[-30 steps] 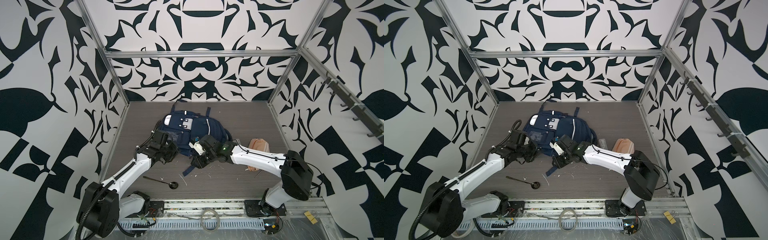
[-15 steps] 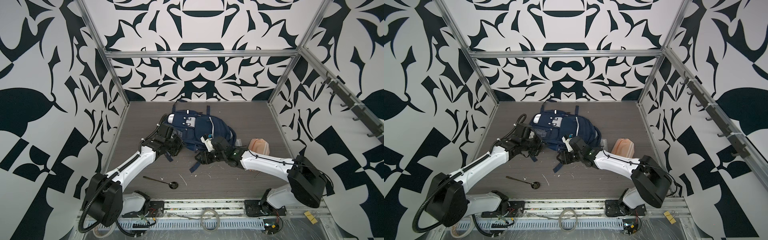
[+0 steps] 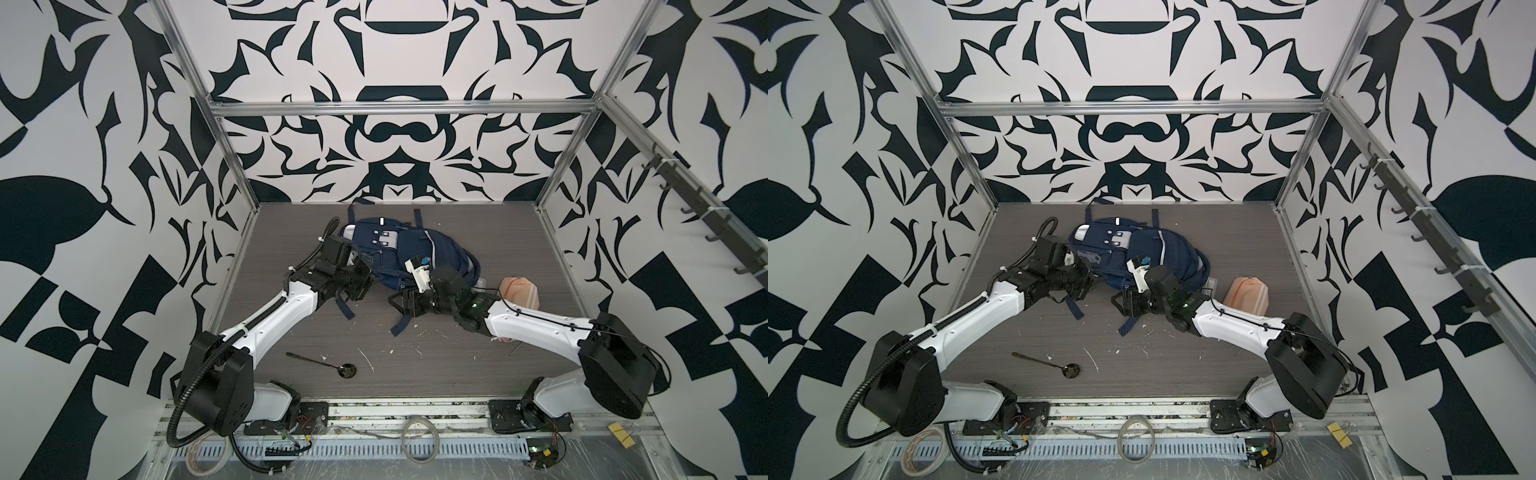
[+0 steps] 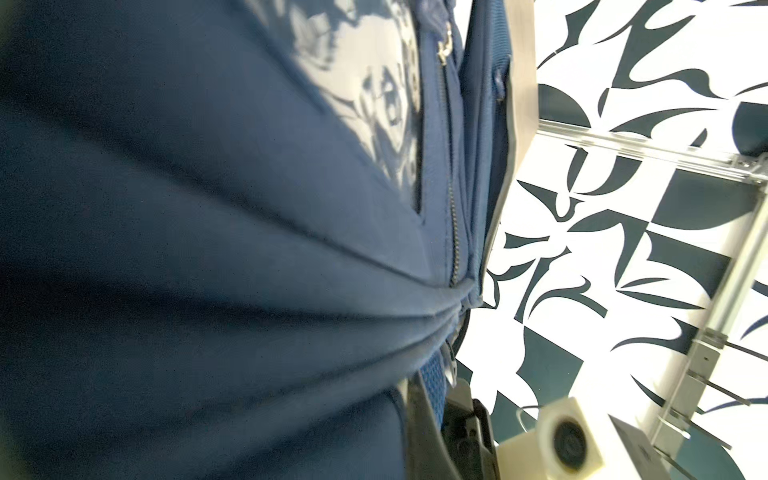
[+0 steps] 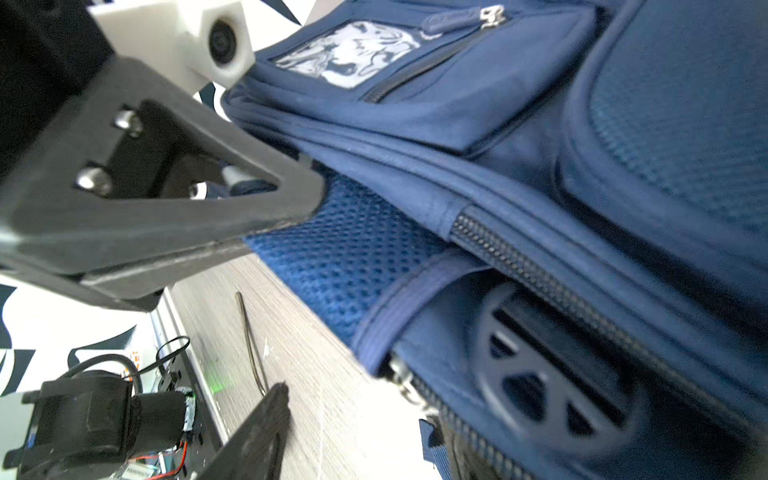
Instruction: Pack the student bag
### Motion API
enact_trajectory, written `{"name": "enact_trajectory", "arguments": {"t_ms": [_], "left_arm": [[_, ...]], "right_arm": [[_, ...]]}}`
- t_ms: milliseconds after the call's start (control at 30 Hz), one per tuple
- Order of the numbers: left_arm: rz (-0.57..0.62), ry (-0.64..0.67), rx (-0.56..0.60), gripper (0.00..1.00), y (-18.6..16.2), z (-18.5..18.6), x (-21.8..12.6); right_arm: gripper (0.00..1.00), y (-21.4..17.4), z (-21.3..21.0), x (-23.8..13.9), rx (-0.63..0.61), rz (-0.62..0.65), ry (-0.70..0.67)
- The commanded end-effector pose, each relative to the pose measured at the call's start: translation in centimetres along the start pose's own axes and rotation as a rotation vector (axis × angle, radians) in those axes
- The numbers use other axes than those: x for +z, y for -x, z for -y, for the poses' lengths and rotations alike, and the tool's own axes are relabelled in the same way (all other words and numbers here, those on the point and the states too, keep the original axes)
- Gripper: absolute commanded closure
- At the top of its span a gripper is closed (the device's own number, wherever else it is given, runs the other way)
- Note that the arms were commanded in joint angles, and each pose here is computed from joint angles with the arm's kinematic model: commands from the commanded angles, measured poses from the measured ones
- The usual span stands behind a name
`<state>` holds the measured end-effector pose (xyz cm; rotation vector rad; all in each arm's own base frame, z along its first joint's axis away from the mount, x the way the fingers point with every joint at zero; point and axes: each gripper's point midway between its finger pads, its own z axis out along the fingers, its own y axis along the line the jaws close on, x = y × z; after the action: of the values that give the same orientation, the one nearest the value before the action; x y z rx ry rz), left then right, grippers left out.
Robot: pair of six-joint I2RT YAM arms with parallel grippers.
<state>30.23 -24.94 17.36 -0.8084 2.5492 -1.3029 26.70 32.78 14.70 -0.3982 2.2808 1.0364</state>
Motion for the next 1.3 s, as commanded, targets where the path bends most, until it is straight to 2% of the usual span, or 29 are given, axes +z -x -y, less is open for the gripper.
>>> {"name": "enact_trajectory", "arguments": {"t_ms": [0,67,133,200,267,533,733,1000,1200,1233,1267], "left_arm": [[-0.052,-0.167,0.075,1.00,-1.2,5.4,-1.3],[-0.052,-0.173,0.073,1.00,-1.2,5.7,-1.4],[-0.052,-0.181,0.075,1.00,-1.2,6.0,-1.5],[-0.055,-0.186,0.076,1.00,-1.3,6.3,-1.6],[-0.056,-0.190,0.077,1.00,-1.3,6.5,-1.7],[-0.075,-0.202,0.089,1.00,-1.7,7.1,-1.5],[-0.087,-0.225,0.095,1.00,-1.9,7.8,-1.4],[-0.094,-0.234,0.097,1.00,-2.0,8.1,-1.4],[-0.103,-0.240,0.100,1.00,-2.2,8.3,-1.7],[-0.100,-0.239,0.101,1.00,-2.2,8.2,-1.7],[-0.097,-0.238,0.099,1.00,-2.2,8.1,-1.7]], "right_arm": [[0.37,1.3,0.2,-0.4,0.003,0.055,-0.011],[0.37,1.3,1.2,-0.9,0.019,0.073,-0.055],[0.32,1.8,2.1,-2.1,0.034,0.132,-0.084],[0.25,3.0,1.9,-3.3,0.014,0.201,-0.083],[0.24,4.0,1.4,-4.1,-0.017,0.232,-0.066],[0.27,5.7,-0.2,-3.3,-0.031,0.206,0.108],[0.27,6.2,-0.6,-2.0,-0.019,0.203,0.159],[0.45,7.3,-1.3,-1.4,-0.039,0.211,0.187],[0.46,7.1,-0.3,-1.8,-0.059,0.219,0.122],[0.47,7.1,-0.2,-1.9,-0.064,0.223,0.115],[0.53,7.1,-0.1,-2.1,-0.071,0.221,0.104]]}}
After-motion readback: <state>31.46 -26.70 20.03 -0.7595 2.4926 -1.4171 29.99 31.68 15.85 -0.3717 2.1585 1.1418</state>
